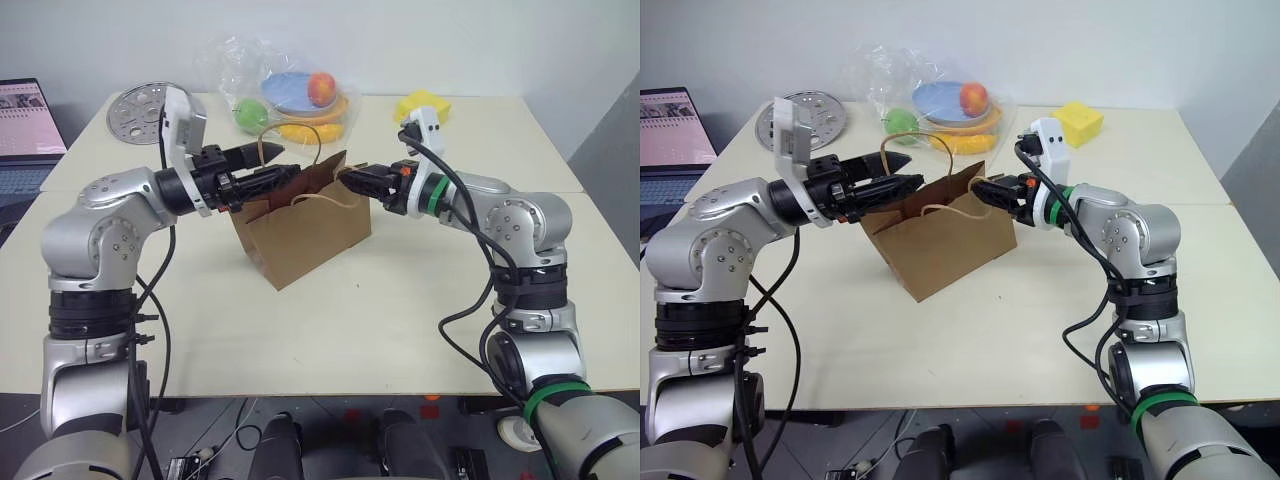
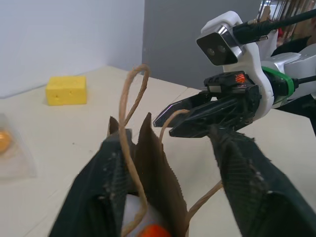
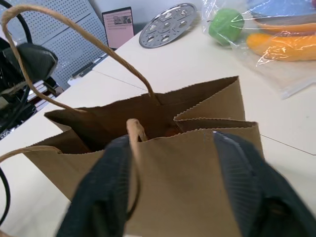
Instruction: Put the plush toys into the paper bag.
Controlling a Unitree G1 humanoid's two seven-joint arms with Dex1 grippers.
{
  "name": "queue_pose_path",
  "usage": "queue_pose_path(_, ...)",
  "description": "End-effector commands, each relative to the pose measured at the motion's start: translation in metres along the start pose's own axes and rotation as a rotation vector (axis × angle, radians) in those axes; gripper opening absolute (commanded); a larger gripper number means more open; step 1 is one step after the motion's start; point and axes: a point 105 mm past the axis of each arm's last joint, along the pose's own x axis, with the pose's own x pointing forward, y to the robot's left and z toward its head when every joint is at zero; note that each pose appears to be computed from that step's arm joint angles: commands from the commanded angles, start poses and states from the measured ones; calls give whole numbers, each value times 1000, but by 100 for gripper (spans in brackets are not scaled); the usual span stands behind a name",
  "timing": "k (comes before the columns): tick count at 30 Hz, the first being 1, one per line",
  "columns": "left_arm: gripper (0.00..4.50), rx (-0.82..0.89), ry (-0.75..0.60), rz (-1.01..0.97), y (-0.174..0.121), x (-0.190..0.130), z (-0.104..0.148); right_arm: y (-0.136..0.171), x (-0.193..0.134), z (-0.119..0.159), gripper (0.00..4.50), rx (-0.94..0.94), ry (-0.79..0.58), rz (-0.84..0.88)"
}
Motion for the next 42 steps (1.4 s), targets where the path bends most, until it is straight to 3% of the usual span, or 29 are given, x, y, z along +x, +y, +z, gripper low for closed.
queue_pose_path(1, 402, 71, -20, 5, 0, -13, 20, 12, -12, 18, 389, -55, -37, 53)
queue_pose_path(3, 449, 98, 15, 22, 1, -27, 20, 12, -20, 21, 448, -69, -31, 55)
queue_pose_path(8, 449, 128, 56, 80, 0, -55, 23, 14, -35, 31, 448, -96, -31, 55)
queue_pose_path(13, 449, 120, 126, 131, 1, -81, 1, 14, -50, 40, 448, -133, -17, 54)
queue_pose_path(18, 449, 74, 152, 85, -11, -78, -33, 34, -59, 58, 448, -234, 8, 168)
queue_pose_path(22, 449, 81, 154, 83, -11, -73, -42, 47, -61, 62, 448, -271, 25, 248)
queue_pose_path(28, 449, 133, 149, 88, -2, -62, -61, 104, -74, 56, 448, -404, 89, 536)
queue_pose_path(36, 449, 146, 119, 89, -1, -52, -70, 103, -75, 50, 448, -504, 120, 543)
queue_pose_path(39, 393, 147, 107, 113, 3, -52, -67, 97, -73, 52, 450, -484, 117, 507)
queue_pose_path(42, 303, 146, 109, 113, 3, -52, -67, 95, -73, 52, 450, -482, 117, 495)
